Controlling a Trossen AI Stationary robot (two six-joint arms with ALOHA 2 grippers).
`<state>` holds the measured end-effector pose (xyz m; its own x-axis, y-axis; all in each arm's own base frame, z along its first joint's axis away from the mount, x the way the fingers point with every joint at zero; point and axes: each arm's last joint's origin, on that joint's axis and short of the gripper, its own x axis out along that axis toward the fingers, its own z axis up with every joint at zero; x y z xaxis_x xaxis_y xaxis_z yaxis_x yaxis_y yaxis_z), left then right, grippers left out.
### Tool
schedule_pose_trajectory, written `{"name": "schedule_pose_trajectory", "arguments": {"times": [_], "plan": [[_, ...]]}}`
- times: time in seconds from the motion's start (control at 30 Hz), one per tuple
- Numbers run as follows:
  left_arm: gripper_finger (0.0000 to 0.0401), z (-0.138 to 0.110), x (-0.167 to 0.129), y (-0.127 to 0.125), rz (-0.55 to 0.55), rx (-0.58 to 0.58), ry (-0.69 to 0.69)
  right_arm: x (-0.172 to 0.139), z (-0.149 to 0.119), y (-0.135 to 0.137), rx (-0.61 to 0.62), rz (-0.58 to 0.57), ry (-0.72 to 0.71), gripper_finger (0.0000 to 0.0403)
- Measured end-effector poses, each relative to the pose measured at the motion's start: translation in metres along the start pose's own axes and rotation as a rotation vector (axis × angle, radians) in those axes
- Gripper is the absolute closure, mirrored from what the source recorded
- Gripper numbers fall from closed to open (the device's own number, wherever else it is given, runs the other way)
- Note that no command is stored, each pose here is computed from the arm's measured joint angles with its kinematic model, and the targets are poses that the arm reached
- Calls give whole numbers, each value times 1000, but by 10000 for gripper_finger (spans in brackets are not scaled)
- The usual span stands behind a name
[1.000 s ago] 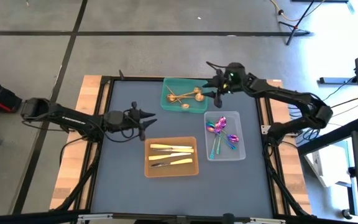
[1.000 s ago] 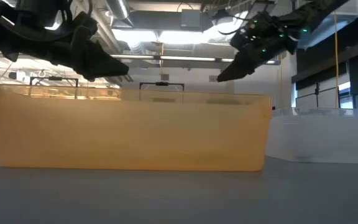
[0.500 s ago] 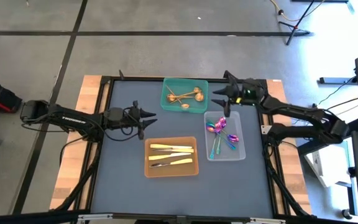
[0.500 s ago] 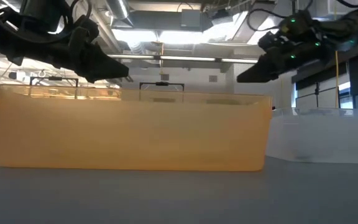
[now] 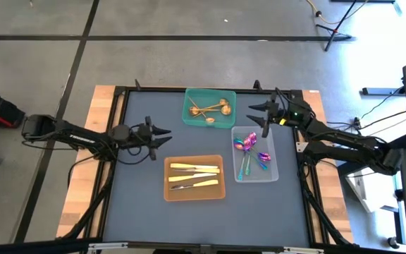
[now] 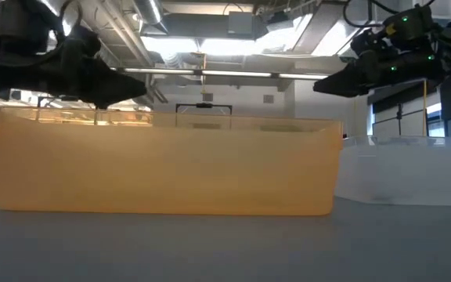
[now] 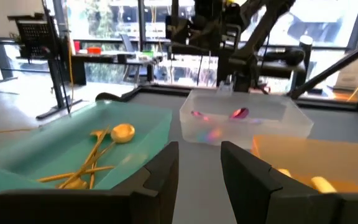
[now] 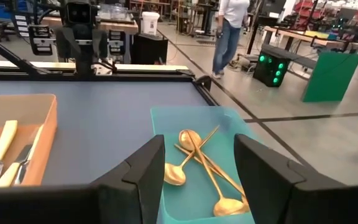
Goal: Sort silverware by color (type)
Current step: Return to Home Position
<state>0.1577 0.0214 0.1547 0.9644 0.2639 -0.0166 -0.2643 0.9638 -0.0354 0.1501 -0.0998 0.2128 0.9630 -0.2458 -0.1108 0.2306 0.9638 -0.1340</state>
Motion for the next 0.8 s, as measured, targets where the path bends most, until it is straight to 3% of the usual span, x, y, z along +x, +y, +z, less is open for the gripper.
{"name": "schedule_pose_trajectory", "arguments": {"times": [0.2,0.57,0.8], "plan": [[287,4,-7,1,-2,-42,-32,0,-2,0,9,4,16,221],[287,2,-17,3,3,-57,39,-5,-9,5,51,62,109,221],[287,6,-26,4,7,-59,39,-13,-4,8,67,85,87,221]]}}
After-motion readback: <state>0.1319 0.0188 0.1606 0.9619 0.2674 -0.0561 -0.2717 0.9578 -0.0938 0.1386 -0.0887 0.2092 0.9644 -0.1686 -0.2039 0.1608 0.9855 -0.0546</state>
